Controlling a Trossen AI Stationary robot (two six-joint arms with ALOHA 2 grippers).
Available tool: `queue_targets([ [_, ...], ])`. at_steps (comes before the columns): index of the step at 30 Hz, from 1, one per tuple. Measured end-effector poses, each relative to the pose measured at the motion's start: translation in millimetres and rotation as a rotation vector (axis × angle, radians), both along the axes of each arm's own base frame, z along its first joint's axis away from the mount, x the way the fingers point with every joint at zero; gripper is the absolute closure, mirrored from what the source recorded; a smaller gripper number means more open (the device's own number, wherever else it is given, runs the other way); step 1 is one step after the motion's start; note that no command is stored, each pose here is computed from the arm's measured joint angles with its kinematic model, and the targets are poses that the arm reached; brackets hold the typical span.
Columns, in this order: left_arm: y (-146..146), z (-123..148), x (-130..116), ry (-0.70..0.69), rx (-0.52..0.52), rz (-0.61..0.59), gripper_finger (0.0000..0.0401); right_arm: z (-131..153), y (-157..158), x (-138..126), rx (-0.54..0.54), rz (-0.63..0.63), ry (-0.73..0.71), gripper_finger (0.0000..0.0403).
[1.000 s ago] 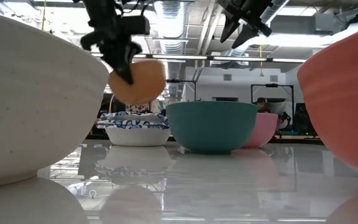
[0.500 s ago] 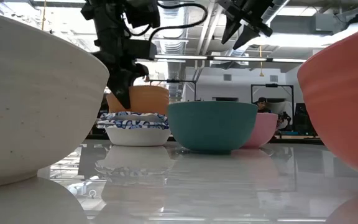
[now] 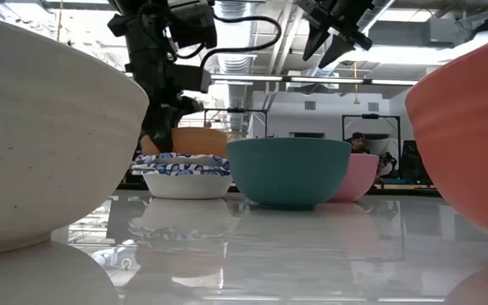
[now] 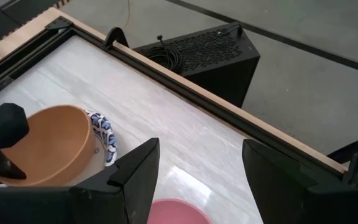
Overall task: Nest bowls inside each other
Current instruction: Stack the brown bowl on top of the white patterned bowl
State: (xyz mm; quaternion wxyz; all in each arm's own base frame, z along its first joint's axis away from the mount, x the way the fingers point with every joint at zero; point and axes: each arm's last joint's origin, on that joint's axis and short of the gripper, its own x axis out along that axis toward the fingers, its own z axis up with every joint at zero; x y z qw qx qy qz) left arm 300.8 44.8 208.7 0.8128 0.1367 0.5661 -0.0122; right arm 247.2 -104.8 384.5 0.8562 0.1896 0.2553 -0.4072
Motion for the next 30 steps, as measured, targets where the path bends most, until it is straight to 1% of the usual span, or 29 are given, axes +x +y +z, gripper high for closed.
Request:
queue_targets([
  [6, -0.4, -6.8, -1.7, -0.005, -0.002, 0.013, 0.0401, 0.0, 0.0, 0.0, 0.001, 0.002, -0.001, 0.0154],
  [13, -0.4, -6.6, -0.9, -0.014, 0.000, 0.011, 0.0401, -0.1, 0.4, 0.3, 0.009, 0.013, -0.004, 0.0154],
  [17, 0.1, -6.2, -0.2, -0.024, 0.001, 0.024, 0.0391, -0.1, 0.4, 0.3, 0.010, 0.013, -0.004, 0.0154],
  [22, 0.2, -6.2, -0.2, -0.026, -0.003, 0.034, 0.0355, -0.1, 0.4, 0.4, 0.012, 0.016, -0.005, 0.0154],
  [30, 0.2, -5.4, -1.8, -0.021, -0.019, 0.080, 0.0273, -0.3, 1.2, 0.9, 0.028, 0.046, -0.008, 0.0154],
])
